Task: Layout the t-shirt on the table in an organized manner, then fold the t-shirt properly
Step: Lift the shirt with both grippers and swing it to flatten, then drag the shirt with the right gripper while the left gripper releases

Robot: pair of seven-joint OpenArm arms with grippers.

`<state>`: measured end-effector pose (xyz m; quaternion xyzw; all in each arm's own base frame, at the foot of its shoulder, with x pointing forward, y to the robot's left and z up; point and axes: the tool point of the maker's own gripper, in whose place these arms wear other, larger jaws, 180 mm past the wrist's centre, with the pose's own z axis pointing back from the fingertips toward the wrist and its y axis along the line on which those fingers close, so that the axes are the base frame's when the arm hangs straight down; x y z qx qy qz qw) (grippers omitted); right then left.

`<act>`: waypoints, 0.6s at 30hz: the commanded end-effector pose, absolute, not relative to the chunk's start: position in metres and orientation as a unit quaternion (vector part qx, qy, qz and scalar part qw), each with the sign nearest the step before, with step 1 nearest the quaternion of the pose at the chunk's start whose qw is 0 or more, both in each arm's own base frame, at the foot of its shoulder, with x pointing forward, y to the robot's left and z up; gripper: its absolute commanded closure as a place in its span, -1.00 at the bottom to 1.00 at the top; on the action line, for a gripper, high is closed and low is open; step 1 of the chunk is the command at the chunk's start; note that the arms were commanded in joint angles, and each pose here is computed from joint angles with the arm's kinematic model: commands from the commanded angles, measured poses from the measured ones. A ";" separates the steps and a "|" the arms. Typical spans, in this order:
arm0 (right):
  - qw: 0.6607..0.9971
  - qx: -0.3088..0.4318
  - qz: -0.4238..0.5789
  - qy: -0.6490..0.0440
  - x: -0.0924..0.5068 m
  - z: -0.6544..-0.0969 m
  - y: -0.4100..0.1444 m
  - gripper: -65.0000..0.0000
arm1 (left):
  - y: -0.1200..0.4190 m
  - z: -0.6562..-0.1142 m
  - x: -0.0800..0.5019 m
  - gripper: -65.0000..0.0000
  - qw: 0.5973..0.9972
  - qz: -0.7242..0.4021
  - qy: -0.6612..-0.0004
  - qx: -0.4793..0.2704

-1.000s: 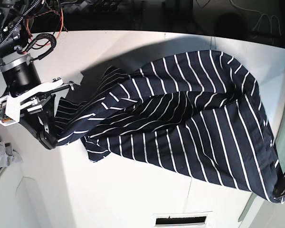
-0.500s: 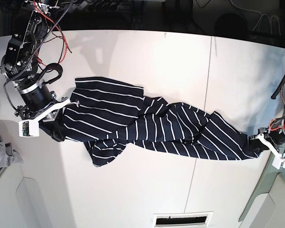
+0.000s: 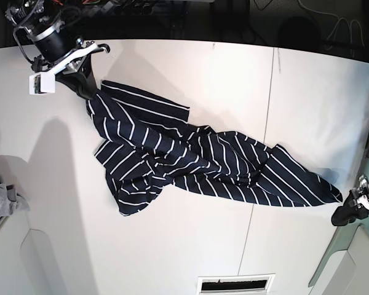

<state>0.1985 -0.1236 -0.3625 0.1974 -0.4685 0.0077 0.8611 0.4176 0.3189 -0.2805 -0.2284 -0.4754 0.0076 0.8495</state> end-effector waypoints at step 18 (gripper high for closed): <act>0.859 0.353 0.073 -0.363 0.138 -0.347 -0.031 1.00 | 0.292 -0.289 0.391 0.23 0.827 0.025 -0.467 -0.313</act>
